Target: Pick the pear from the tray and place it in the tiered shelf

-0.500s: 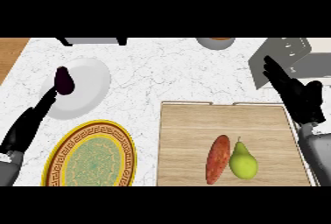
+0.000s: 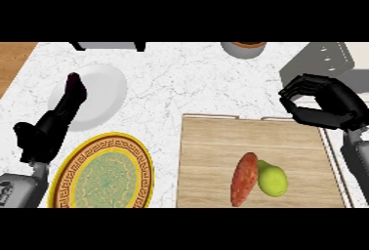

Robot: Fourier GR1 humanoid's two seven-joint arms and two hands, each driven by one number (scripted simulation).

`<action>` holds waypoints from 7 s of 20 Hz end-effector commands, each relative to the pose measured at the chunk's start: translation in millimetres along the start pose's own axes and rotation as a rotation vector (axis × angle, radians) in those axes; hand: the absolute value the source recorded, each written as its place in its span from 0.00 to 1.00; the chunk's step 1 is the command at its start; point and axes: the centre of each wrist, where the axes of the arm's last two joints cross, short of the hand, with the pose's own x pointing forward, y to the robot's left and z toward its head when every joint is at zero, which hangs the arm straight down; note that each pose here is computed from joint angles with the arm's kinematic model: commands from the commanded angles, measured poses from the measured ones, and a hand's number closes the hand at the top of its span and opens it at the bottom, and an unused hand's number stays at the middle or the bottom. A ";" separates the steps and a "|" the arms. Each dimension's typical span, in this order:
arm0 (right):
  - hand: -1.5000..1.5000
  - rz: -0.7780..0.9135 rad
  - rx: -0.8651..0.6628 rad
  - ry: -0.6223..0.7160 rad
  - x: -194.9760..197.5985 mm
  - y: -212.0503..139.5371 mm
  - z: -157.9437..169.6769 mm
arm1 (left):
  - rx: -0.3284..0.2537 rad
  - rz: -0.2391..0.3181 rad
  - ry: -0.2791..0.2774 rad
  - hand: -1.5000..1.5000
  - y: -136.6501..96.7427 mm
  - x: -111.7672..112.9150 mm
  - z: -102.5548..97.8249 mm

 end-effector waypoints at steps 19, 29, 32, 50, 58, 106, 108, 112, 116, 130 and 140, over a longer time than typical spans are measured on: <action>0.00 0.365 0.491 0.071 69.0 -56.6 51.8 | 0.017 0.086 -0.003 0.50 -15.2 11.2 35.4; 0.00 0.485 0.562 0.155 79.1 12.0 42.3 | 0.019 0.097 -0.006 0.50 -16.0 34.8 31.9; 0.00 0.604 0.580 0.189 68.1 32.0 30.0 | -0.002 0.100 -0.011 0.50 -14.1 22.1 31.1; 0.00 0.759 0.759 0.339 45.6 75.5 26.0 | 0.035 0.104 -0.013 0.50 -9.2 31.0 17.4; 0.00 0.889 0.729 0.369 31.2 98.5 50.2 | 0.014 0.088 -0.008 0.50 -5.2 26.7 17.6; 1.00 1.027 0.634 0.323 -82.9 88.2 53.0 | 0.024 0.103 -0.019 0.50 -12.7 27.2 42.2; 1.00 1.044 0.578 0.273 -69.4 90.0 43.8 | 0.004 0.102 -0.025 0.50 -24.5 30.0 32.8; 1.00 0.977 0.367 0.222 -54.8 71.1 40.6 | 0.030 0.079 -0.023 0.50 -20.1 23.5 30.6; 1.00 0.922 -0.010 0.327 -60.5 102.0 55.1 | 0.048 0.090 -0.004 0.50 0.5 21.6 26.3; 1.00 0.698 -0.685 -0.016 64.7 101.9 125.1 | 0.032 0.096 -0.011 0.50 -3.0 19.2 23.7; 1.00 0.621 -0.820 -0.049 138.6 77.8 118.0 | 0.025 0.094 -0.016 0.50 -20.9 16.6 8.3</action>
